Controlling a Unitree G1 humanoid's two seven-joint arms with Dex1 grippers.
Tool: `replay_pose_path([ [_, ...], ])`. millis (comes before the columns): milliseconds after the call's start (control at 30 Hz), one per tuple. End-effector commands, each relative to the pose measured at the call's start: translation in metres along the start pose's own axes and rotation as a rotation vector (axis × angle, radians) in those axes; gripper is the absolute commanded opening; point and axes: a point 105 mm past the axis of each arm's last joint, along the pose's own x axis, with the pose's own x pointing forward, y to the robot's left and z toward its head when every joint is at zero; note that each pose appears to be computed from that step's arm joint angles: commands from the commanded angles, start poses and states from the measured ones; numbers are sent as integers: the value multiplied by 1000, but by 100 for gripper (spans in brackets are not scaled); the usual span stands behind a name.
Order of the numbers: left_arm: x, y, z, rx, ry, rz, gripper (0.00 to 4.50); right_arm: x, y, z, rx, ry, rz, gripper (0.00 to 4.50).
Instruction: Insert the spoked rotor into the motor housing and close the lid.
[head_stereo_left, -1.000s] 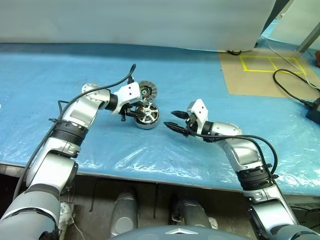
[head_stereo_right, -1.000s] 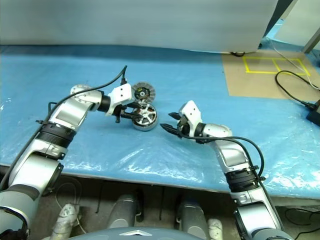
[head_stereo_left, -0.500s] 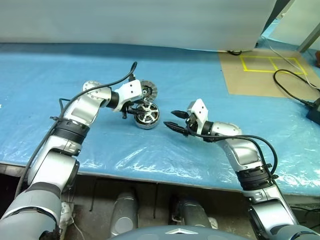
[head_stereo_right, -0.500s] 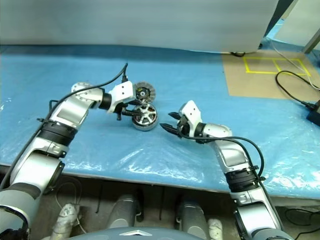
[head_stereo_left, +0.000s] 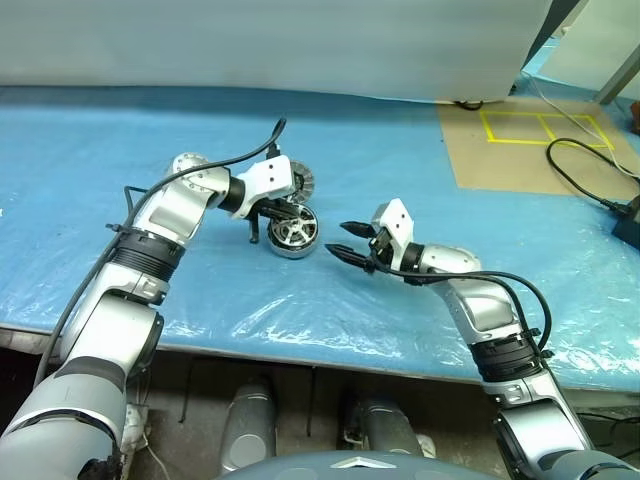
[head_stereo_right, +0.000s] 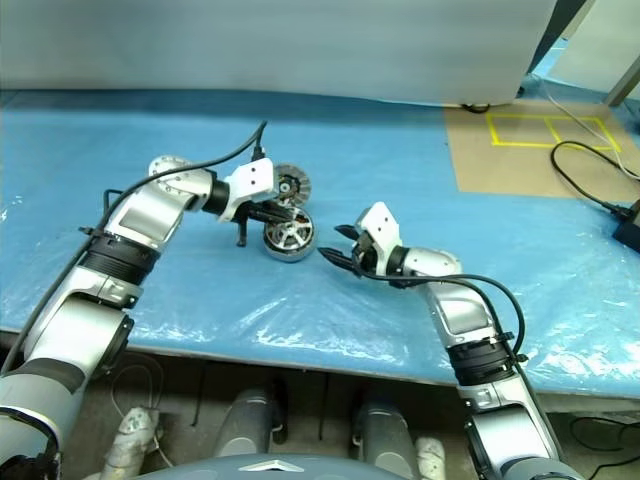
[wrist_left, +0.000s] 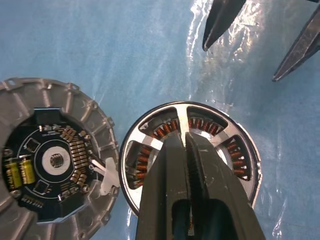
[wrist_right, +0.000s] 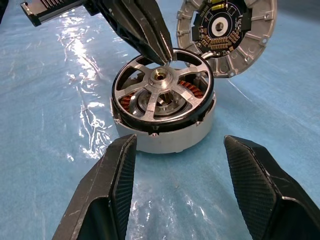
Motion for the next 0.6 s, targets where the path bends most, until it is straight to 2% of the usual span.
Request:
replay_pose_path([
  [33, -8, 7, 19, 63, -25, 25, 50, 0, 1, 4, -14, -24, 3, 290],
  [67, -7, 10, 16, 58, -10, 46, 67, 0, 1, 3, -14, -24, 4, 290],
  [167, -4, 11, 10, 58, 39, 48, 162, 0, 1, 3, -14, -23, 6, 290],
  [333, -3, 4, 22, 22, 7, -18, 162, 1, 1, 2, -15, -23, 5, 290],
  [467, 1, 10, 27, 2, 39, 1, 162, 2, 1, 0, -15, -18, 5, 290],
  [600, 8, 15, 16, 19, 123, 23, 162, 3, 3, -2, -14, -15, 5, 290],
])
